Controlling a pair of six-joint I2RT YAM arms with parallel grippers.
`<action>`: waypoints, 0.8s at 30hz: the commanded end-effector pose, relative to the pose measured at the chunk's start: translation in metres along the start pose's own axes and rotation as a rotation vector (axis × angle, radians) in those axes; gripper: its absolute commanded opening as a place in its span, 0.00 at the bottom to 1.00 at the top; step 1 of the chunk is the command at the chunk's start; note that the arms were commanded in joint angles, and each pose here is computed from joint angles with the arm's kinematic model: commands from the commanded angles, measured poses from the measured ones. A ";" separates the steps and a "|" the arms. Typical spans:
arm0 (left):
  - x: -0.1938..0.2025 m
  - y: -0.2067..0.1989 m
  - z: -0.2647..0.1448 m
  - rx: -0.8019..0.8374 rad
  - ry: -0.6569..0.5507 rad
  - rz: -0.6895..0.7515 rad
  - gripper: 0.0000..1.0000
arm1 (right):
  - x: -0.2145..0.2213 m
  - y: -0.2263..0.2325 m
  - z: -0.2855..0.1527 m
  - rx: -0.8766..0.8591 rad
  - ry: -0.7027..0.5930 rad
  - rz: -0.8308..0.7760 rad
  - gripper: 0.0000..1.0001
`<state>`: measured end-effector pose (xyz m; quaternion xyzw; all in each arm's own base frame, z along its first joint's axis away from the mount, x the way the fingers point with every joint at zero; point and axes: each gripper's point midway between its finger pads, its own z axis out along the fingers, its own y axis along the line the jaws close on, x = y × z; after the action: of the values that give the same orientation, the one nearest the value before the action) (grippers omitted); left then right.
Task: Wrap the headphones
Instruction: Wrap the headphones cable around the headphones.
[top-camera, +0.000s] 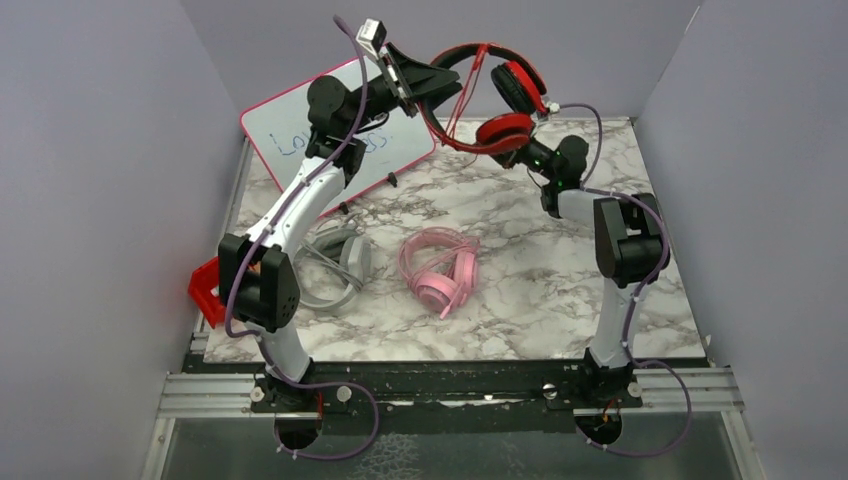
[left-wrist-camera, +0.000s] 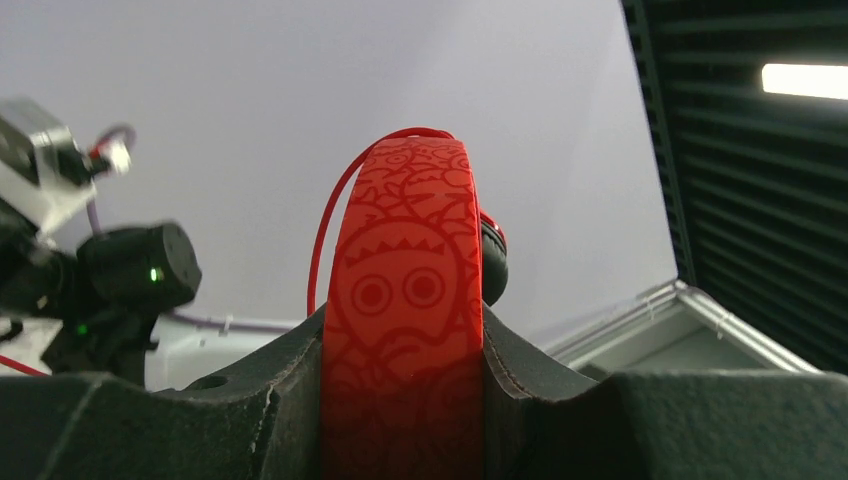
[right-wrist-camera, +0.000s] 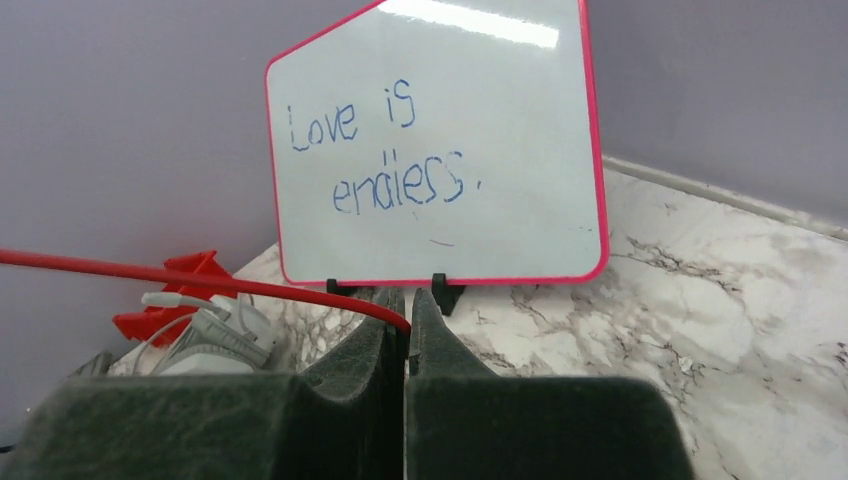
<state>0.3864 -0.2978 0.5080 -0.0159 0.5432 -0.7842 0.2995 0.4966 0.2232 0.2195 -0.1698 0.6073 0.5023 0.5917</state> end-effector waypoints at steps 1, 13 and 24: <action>0.050 -0.025 -0.010 0.041 0.174 0.081 0.00 | 0.019 -0.017 0.002 0.010 0.138 0.017 0.00; 0.065 0.090 -0.058 -0.433 0.325 0.352 0.00 | -0.053 -0.033 -0.022 0.320 0.302 -0.235 0.00; 0.049 0.153 -0.082 -0.693 0.331 0.499 0.00 | -0.110 0.010 -0.028 0.349 0.335 -0.263 0.00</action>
<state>0.3709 -0.2984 0.3321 0.1305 0.7847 -0.5156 0.3185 0.5155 0.1681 0.2970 -0.2214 0.7287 0.2837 0.5827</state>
